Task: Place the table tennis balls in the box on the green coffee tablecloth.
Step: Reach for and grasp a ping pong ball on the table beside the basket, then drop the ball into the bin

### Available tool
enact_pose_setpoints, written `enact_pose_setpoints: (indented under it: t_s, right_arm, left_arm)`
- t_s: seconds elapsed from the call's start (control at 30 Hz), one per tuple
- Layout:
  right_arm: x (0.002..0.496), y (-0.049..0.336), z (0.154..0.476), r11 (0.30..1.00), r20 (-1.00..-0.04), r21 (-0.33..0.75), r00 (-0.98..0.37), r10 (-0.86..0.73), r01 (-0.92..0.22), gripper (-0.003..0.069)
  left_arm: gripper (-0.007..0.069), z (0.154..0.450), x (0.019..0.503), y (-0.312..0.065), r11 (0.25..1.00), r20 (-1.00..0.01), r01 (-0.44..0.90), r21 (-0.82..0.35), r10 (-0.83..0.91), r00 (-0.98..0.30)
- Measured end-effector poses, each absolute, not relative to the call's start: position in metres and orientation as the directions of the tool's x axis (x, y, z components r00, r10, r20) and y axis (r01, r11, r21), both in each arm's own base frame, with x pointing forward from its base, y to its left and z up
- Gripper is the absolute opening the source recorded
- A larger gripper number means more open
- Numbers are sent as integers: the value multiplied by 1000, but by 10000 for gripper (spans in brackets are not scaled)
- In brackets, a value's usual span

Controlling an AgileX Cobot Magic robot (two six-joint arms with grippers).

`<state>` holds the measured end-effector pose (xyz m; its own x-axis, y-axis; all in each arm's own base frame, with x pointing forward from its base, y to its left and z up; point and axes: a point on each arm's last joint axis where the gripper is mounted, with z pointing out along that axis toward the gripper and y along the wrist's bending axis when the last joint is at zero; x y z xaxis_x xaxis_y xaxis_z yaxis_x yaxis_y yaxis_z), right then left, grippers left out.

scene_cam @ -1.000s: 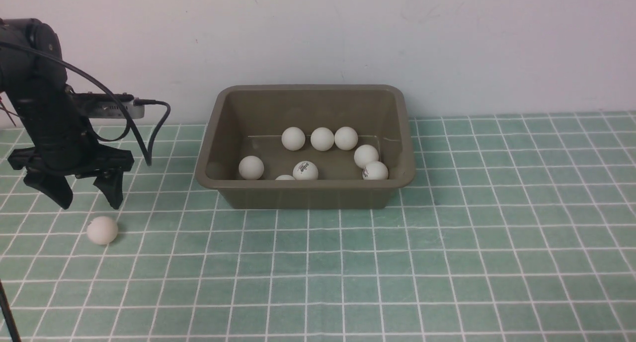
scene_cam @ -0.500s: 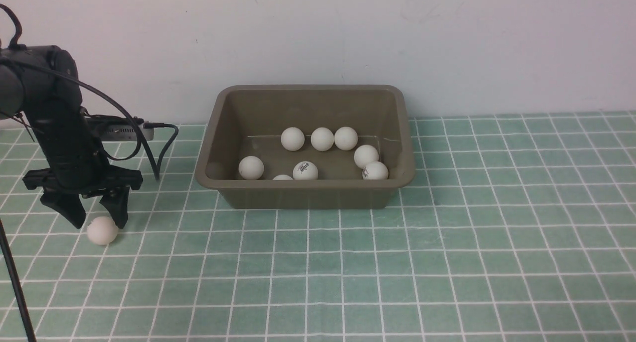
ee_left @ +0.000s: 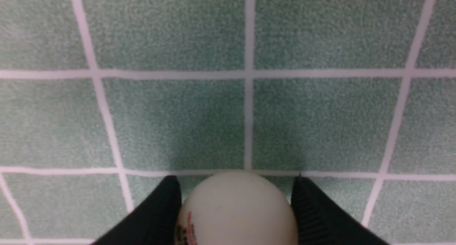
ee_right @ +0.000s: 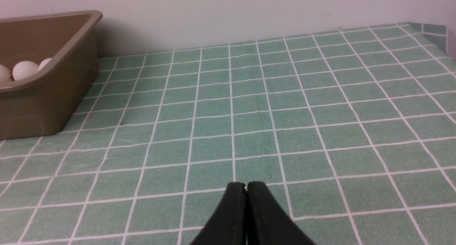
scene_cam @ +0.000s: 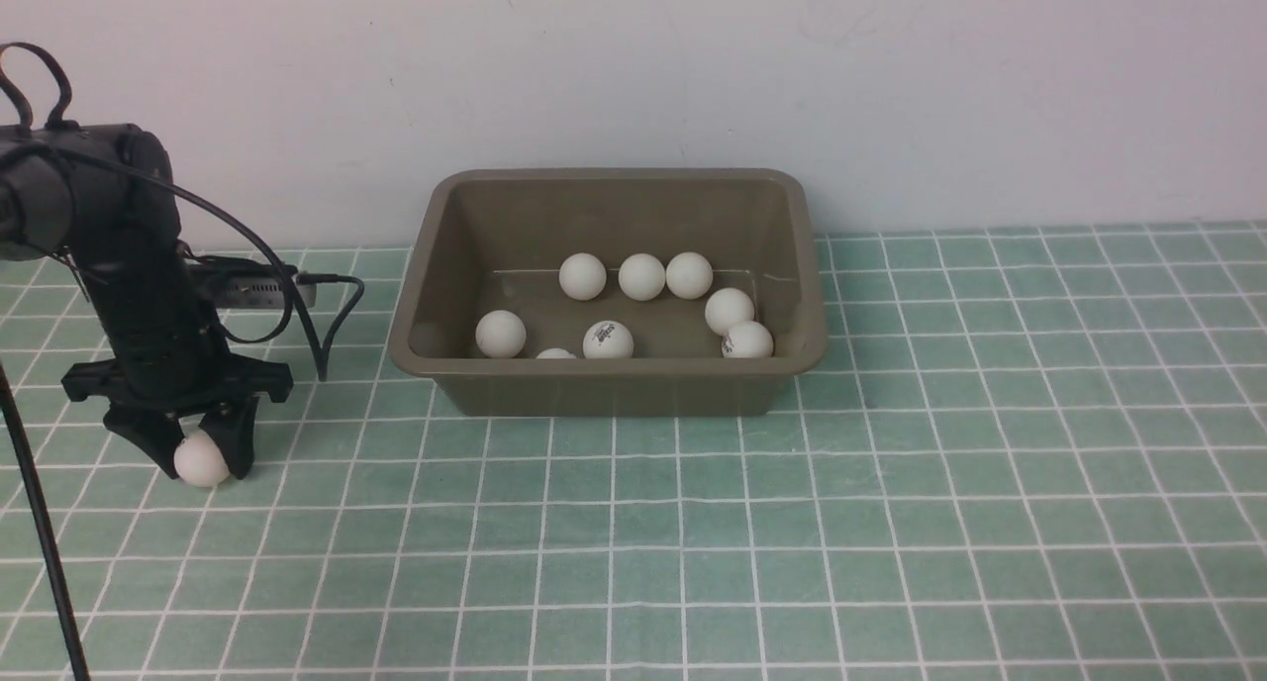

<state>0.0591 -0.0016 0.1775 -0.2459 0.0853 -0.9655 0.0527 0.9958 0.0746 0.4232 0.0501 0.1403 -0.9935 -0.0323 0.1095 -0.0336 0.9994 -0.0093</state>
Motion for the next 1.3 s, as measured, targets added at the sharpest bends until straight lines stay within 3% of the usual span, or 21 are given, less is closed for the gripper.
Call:
enact_pose_setpoints:
  t_s: [0.13,0.3,0.47,0.6,0.73,0.93,1.13,1.3]
  right_arm:
    - [59,-2,178,996,-966,75,-246,85,53,-10]
    - [59,-2,178,996,-966,75,-246,85,53,-10]
    - [59,-2,178,996,-966,75,-246,85,53,-10]
    - [59,-2,178,996,-966,75,-246,85,53,-10]
    - [59,-2,178,996,-966,75,-246,85,53,-10]
    - [59,-2,178,996,-966,75,-246,85,53,-10]
    - [59,-2,178,996,-966,75,-246,85,53,-10]
    - [59,-2,178,996,-966,75,-246,85,53,-10]
  left_arm:
    - [352,150,426,52,1000,81,-26,6,-27,-996]
    - [352,203,429,42,998,-66,-41,-52,-45,-997]
    - [352,264,427,-2,978,-236,63,-197,15,-972]
    - [352,284,425,-48,951,-298,192,-241,116,-947]
    - [352,285,419,-96,921,-312,303,-243,221,-924]
    - [352,280,421,-143,891,-429,427,-153,329,-841]
    - [374,238,438,-154,889,-407,441,-120,361,-839]
    - [472,209,446,-156,893,-364,434,-120,367,-856]
